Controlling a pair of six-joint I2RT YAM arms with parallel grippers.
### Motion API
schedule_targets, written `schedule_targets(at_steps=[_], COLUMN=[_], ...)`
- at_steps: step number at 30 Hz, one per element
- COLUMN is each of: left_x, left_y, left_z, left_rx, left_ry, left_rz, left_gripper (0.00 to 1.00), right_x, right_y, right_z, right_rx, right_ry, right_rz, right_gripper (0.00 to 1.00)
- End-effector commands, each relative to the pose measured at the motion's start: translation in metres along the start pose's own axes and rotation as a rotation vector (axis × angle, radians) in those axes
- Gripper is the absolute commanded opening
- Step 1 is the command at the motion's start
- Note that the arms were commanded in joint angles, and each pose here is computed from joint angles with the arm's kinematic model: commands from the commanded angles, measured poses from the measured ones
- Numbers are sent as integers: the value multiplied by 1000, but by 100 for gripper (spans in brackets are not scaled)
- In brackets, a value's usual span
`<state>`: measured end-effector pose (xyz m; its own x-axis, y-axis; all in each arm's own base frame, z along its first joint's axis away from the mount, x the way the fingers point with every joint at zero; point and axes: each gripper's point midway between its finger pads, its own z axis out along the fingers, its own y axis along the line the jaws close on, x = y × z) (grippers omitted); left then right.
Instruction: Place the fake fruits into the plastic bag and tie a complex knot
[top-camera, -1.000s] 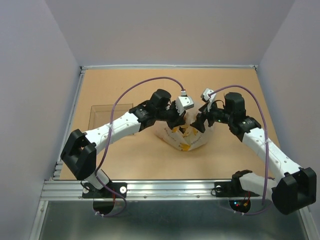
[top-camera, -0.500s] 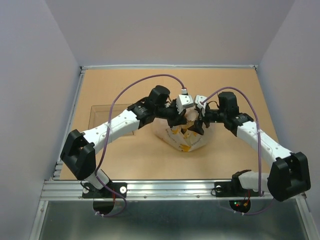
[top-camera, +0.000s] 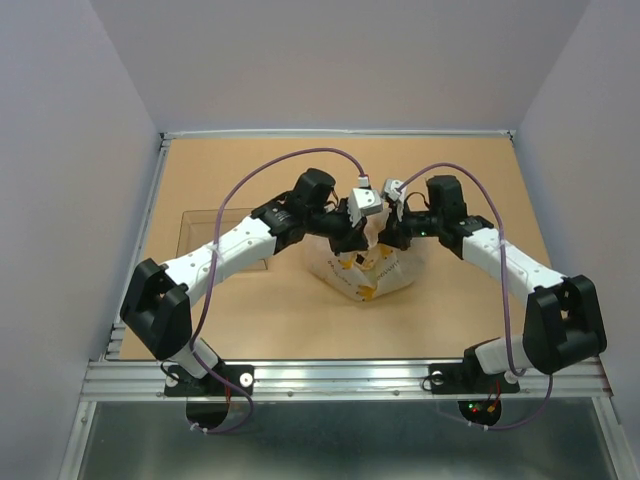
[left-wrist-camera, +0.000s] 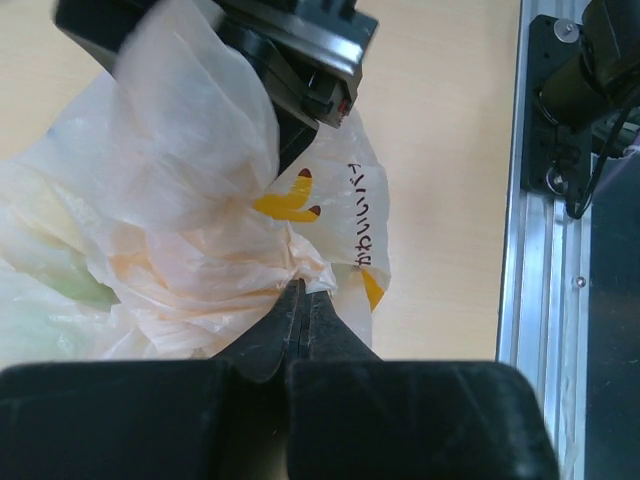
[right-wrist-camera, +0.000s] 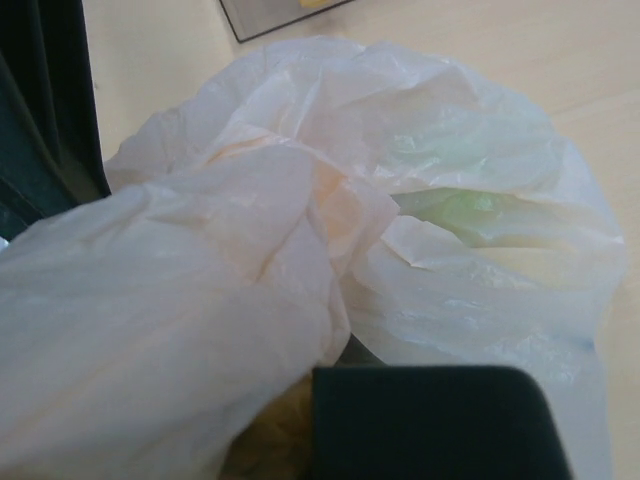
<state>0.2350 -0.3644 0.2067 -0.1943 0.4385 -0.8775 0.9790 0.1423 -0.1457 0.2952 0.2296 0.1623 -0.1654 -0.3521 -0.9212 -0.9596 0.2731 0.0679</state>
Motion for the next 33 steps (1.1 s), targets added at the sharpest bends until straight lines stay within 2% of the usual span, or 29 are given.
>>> schedule_targets(at_steps=[1,2,3,5,6,7,10,15,17,22,25,33], left_x=[-21,-22,-29,-36,-40,-51,-56,-29,-16,-13,-13,-21], left_y=[6,9,13,29,34,38,43,43,45,38,23,-11], left_z=[-10,-10,-12,-19,-22,-26,-29,-15,-7,5,12,-5], left_rx=[-37,-48,-65,-132,-146,-155,-159,-123,-118,-43,66,192], left_ry=[-37,-38,-53,-65,-72,-92,-79,-10,7,-14,-7,-42], left_rz=[29,29,36,33,27,17,-3,-69,-92,-111,-99,-54], left_gripper=[0,0,0,0,0,0,0,0,0,0,0,0], right_x=[-61,-68,-68,-80,-85,-83,-102,-108,-84,-48,-38,-37], right_y=[-12,-22,-20,-23,-22,-19,-18,-19,-14,-4,-8,-28], right_z=[-9,-12,-12,-19,-21,-22,-32,-56,-53,-50,-46,-51], right_rx=[95,159,170,220,230,227,246,313,336,379,395,494], right_ry=[-170,-208,-223,-291,-322,-348,-451,-574,-540,-436,-388,-370], right_rz=[122,154,281,373,419,536,671,903,977,853,804,752], right_gripper=[1,0,0,0,1,0,0,0,0,0,1,0])
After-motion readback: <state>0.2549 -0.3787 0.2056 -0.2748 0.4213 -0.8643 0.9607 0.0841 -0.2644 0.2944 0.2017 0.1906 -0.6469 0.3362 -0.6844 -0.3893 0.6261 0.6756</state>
